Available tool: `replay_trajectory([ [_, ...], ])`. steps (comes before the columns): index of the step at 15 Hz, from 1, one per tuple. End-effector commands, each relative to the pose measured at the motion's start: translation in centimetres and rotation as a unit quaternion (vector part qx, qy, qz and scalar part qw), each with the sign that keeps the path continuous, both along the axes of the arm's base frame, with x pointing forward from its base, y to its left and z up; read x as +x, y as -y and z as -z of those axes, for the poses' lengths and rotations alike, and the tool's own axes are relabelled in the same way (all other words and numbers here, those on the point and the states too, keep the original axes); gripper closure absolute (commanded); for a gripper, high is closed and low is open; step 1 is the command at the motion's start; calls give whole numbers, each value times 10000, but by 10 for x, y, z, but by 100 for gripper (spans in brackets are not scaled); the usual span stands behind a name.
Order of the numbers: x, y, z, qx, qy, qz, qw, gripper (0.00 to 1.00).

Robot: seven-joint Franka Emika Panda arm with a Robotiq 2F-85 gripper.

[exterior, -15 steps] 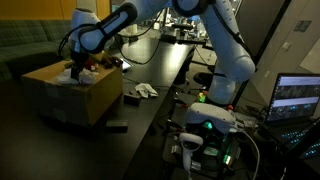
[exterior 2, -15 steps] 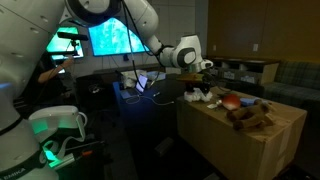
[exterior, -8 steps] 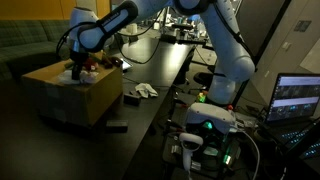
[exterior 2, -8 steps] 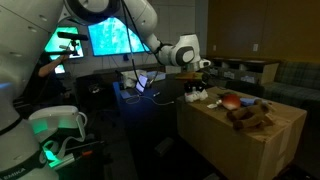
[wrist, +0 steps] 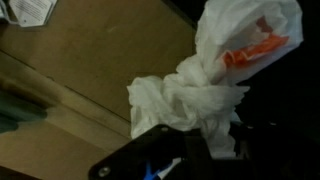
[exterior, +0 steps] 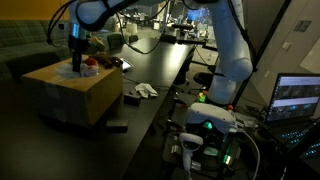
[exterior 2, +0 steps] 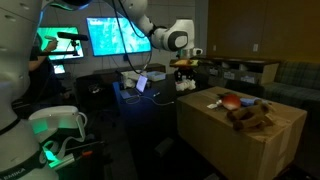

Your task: Swap the things on the box with the things on the table

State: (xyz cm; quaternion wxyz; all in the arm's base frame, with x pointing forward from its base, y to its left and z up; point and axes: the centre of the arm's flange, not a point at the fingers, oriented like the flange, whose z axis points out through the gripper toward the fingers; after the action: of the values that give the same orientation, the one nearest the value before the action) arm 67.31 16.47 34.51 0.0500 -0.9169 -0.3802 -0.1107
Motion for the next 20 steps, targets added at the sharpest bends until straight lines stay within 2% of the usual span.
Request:
replay_trajectory([
  [1, -52, 24, -43, 221, -155, -365, 9990, 98],
  [4, -88, 45, -52, 336, -309, -423, 9981, 98],
  [7, -118, 60, -37, 358, -482, -278, 9978, 98],
  [12, -150, 80, 36, 41, -859, 273, 9959, 98],
  [17, -165, 81, 129, -316, -429, 1139, 9921, 98],
  [20, -171, 77, 178, -607, 15, 1747, 9827, 98],
])
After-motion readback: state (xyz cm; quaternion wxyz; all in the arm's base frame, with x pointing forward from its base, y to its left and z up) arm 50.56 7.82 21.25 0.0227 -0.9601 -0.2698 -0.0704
